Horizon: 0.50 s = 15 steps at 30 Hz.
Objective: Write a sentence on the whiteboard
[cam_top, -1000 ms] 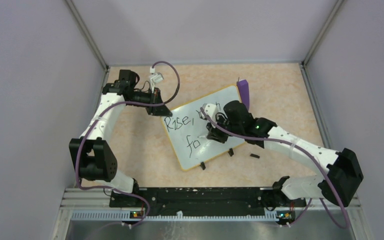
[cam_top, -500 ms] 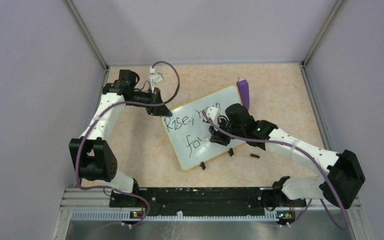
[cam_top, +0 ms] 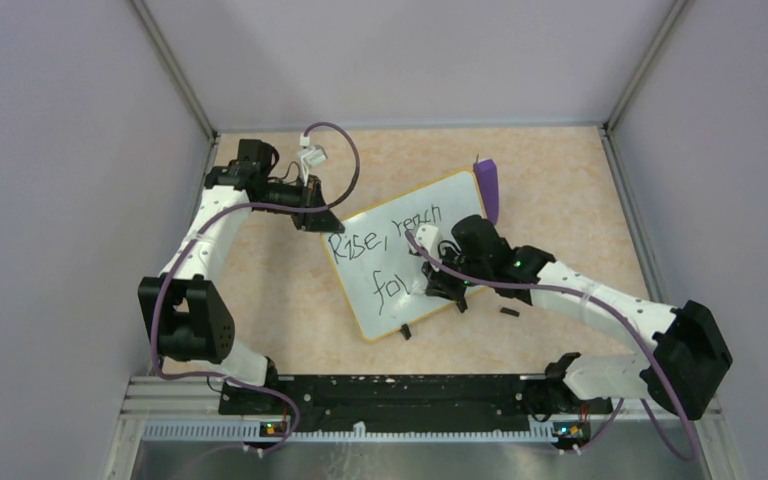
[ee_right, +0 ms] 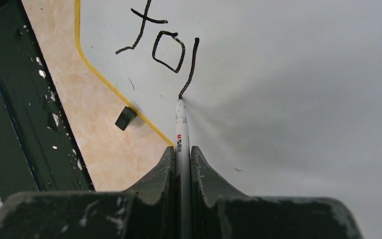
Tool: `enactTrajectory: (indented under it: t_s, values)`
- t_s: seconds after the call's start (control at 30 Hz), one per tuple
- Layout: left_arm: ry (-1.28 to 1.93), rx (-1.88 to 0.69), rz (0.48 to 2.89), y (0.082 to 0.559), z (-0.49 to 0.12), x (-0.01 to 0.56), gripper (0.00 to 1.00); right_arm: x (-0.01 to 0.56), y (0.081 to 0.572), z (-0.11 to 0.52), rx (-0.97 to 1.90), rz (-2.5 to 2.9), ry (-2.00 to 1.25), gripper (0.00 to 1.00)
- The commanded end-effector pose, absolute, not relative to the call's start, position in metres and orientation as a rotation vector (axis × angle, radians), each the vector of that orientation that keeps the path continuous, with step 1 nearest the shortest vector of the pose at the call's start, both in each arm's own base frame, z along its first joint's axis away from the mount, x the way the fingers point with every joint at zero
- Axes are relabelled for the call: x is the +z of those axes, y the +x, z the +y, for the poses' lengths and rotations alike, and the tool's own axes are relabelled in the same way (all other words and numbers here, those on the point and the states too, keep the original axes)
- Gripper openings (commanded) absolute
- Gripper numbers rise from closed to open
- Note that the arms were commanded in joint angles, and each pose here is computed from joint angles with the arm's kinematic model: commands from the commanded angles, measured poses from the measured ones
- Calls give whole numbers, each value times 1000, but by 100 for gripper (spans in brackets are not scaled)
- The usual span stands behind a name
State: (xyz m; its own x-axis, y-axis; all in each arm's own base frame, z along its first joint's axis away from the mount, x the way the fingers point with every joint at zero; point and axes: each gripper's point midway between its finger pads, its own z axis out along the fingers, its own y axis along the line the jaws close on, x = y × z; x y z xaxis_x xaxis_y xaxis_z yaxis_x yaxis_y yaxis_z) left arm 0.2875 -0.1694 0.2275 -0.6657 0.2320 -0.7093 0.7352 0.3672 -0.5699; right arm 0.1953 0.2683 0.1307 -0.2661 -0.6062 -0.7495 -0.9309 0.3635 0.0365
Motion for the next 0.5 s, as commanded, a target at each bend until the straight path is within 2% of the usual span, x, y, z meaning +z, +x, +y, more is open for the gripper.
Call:
enactTrajectory:
  t_s: [0.0,0.47]
  values:
    - [868,-1216,2090,293,-168,226,0,147,213,276,629,1926,-1291,0]
    - [867,-1218,2091,294,-168,227,0,169,232,285,593,1889,-1237,0]
